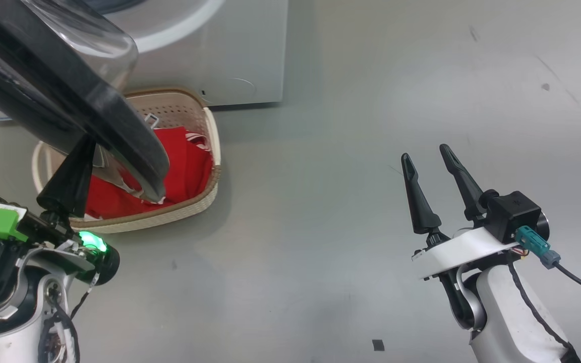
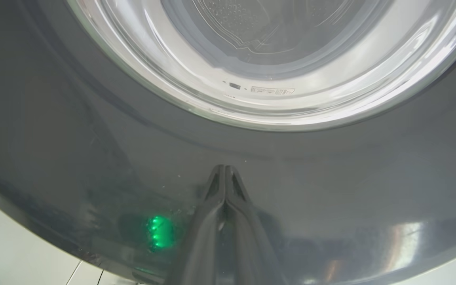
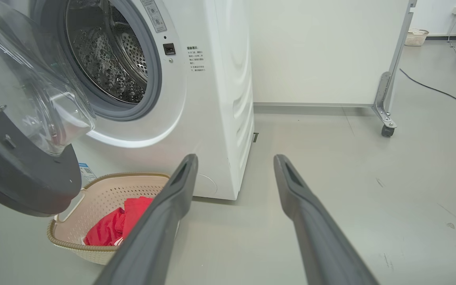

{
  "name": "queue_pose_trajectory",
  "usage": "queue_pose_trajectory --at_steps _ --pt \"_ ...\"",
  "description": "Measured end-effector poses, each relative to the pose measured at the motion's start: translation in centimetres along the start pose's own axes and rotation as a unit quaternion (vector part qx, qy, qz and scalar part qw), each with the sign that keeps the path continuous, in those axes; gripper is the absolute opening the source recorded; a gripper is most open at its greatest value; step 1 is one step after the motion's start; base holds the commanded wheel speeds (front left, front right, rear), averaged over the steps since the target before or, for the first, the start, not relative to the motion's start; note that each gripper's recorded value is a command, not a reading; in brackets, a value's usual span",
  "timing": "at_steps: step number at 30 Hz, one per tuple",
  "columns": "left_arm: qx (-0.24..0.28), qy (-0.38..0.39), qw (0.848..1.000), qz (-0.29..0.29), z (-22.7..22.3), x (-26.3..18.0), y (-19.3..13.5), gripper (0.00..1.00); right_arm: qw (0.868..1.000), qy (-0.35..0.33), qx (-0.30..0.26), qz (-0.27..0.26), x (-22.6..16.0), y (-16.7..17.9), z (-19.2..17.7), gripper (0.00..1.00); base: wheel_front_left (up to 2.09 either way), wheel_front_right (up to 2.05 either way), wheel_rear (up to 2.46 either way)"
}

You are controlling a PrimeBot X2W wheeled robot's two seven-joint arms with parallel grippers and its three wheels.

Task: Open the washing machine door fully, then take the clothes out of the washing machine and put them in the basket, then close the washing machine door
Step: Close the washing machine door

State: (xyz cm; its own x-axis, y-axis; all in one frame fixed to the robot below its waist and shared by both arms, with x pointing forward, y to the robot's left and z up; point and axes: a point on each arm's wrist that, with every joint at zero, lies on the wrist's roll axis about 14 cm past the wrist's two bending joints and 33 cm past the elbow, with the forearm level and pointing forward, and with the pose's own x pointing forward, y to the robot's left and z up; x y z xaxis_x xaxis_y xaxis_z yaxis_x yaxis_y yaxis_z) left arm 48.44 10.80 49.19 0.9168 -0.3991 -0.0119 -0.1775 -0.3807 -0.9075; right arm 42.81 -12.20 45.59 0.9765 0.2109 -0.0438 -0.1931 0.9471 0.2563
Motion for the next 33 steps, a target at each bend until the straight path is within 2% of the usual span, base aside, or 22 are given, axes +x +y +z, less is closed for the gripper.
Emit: queue_pose_trajectory --at_steps 10,17,24,33 --pt "-0.019 0.027 0.999 0.010 -1.8 4.2 1.8 0.00 0.999 0.002 -0.003 -0.052 -1.4 -3.3 0.1 1.00 0.00 0.00 0.00" --pt "-0.006 0.026 0.999 0.020 -2.3 6.8 3.0 0.00 0.997 0.008 -0.007 -0.081 -2.5 -5.0 0.0 1.00 0.00 0.00 0.00" --pt "-0.016 0.014 1.000 0.019 -2.3 9.1 3.5 0.00 0.994 0.004 0.005 -0.106 -3.1 -6.3 0.2 1.00 0.00 0.00 0.00" --pt "-0.019 0.019 0.999 0.032 -2.9 9.8 4.2 0.00 0.992 -0.006 0.002 -0.124 -3.1 -7.1 0.8 1.00 0.00 0.00 0.00"
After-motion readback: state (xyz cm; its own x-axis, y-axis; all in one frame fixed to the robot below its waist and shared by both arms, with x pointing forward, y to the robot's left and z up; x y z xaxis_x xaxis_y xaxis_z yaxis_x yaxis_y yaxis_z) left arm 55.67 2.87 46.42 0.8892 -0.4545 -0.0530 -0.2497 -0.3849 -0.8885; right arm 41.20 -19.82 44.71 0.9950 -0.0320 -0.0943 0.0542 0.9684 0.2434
